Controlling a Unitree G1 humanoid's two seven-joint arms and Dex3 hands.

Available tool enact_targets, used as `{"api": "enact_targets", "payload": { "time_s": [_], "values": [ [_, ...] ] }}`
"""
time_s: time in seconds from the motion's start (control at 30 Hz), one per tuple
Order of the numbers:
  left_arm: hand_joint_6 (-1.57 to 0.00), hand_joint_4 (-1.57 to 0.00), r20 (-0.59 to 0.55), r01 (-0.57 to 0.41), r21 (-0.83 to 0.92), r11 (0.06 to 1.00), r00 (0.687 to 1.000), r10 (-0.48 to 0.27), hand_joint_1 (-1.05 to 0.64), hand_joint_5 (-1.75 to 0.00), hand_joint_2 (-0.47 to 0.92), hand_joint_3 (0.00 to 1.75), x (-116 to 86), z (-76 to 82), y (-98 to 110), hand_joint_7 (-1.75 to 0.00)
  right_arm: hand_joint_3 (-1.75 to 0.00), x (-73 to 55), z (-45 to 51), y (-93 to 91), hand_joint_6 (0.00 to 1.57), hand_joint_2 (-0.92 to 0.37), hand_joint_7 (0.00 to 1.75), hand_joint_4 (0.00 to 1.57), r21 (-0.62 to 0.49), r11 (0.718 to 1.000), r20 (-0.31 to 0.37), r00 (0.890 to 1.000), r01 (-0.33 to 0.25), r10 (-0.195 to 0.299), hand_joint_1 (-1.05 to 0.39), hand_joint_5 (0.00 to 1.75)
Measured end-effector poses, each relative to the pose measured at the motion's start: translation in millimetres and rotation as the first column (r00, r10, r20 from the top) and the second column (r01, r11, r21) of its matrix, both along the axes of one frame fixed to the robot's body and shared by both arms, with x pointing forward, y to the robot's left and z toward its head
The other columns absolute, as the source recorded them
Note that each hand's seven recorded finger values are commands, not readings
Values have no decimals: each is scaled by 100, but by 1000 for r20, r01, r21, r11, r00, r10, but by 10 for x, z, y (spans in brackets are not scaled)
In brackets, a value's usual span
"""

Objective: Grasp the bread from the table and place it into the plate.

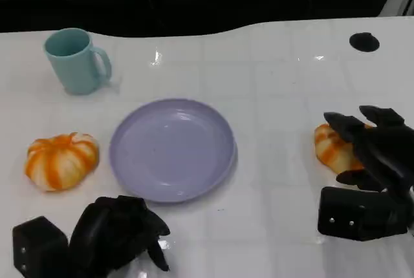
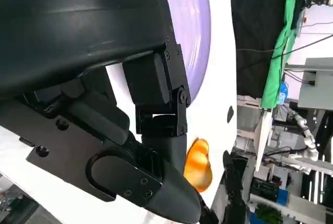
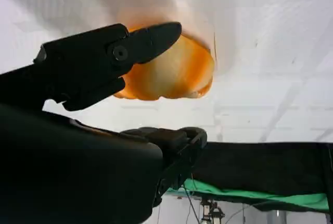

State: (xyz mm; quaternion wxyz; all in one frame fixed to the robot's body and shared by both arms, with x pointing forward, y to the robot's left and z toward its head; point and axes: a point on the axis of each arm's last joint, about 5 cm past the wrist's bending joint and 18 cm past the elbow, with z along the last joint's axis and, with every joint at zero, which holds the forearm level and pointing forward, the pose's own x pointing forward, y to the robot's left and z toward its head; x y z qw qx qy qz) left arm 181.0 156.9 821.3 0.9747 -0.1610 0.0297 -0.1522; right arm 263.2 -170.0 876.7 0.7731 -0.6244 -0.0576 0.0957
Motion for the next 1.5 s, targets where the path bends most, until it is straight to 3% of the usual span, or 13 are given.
{"api": "enact_targets", "payload": {
  "time_s": [0.33,0.47,0.57,0.6,0.67,0.7,0.77,0.8,0.9,1.1,1.13,1.23,1.5],
  "values": [
    [-157,-152,-2,-5,1,1000,1000,5,-105,-88,80,0,-27,-5,10,-49,-1,115,-112,24,33,-87,2,16,-50,999,-61,998,10,-13,-43,28],
    [-157,-152,-4,-7,2,1000,1000,7,-105,-88,80,0,-46,-9,15,-49,0,149,-156,31,46,-89,3,43,-61,998,-46,999,8,-11,-39,17],
    [-157,-152,-3,-8,2,1000,1000,8,-105,-88,81,1,-50,-7,16,-50,-1,164,-188,29,72,-91,7,82,-59,998,-24,1000,4,-6,-30,20],
    [-157,-152,-1,-8,2,1000,1000,8,-105,-88,81,0,-50,-4,16,-50,-2,165,-198,27,88,-92,12,102,-49,999,-12,1000,1,-2,-27,30],
    [-157,-152,3,-8,3,1000,1000,8,-105,-88,81,0,-49,4,16,-50,-4,161,-214,17,111,-92,11,105,-17,1000,17,1000,-4,5,-22,70],
    [-157,-152,4,-8,3,1000,1000,8,-105,-89,80,0,-49,6,16,-50,-4,161,-218,13,121,-92,24,92,-1,1000,32,999,-7,7,-21,130],
    [-157,-152,4,-7,2,1000,1000,7,-105,-89,80,0,-50,7,14,-50,-4,166,-217,10,102,-92,82,86,24,1000,57,998,-13,12,-20,163],
    [-157,-152,3,-7,2,1000,1000,7,-105,-89,80,0,-49,7,12,-50,-5,169,-216,10,82,-92,134,87,31,999,67,998,-19,17,-19,170],
    [-157,-152,-2,-6,0,1000,1000,6,-105,-89,80,0,-50,5,12,-50,-9,161,-229,18,66,-92,170,85,50,998,108,993,-45,39,-16,174],
    [-157,-152,-3,-5,0,1000,1000,5,-105,-89,80,0,-49,4,10,-49,-10,130,-270,18,63,-87,175,86,77,995,166,985,-56,43,-16,175],
    [-157,-152,-3,-5,0,1000,1000,5,-105,-89,80,0,-49,4,9,-49,-20,128,-270,20,64,-82,175,87,85,995,181,983,-59,42,-17,175],
    [-157,-151,-3,-3,1,1000,1000,3,-105,-89,80,0,-49,5,6,-49,-97,126,-266,29,69,-45,175,91,106,992,220,974,-70,45,-18,175],
    [-157,-151,-2,-2,1,1000,1000,2,-105,-89,80,0,-45,7,5,-47,-121,140,-212,98,74,-36,175,97,164,977,308,948,-137,82,-19,175]
  ]
}}
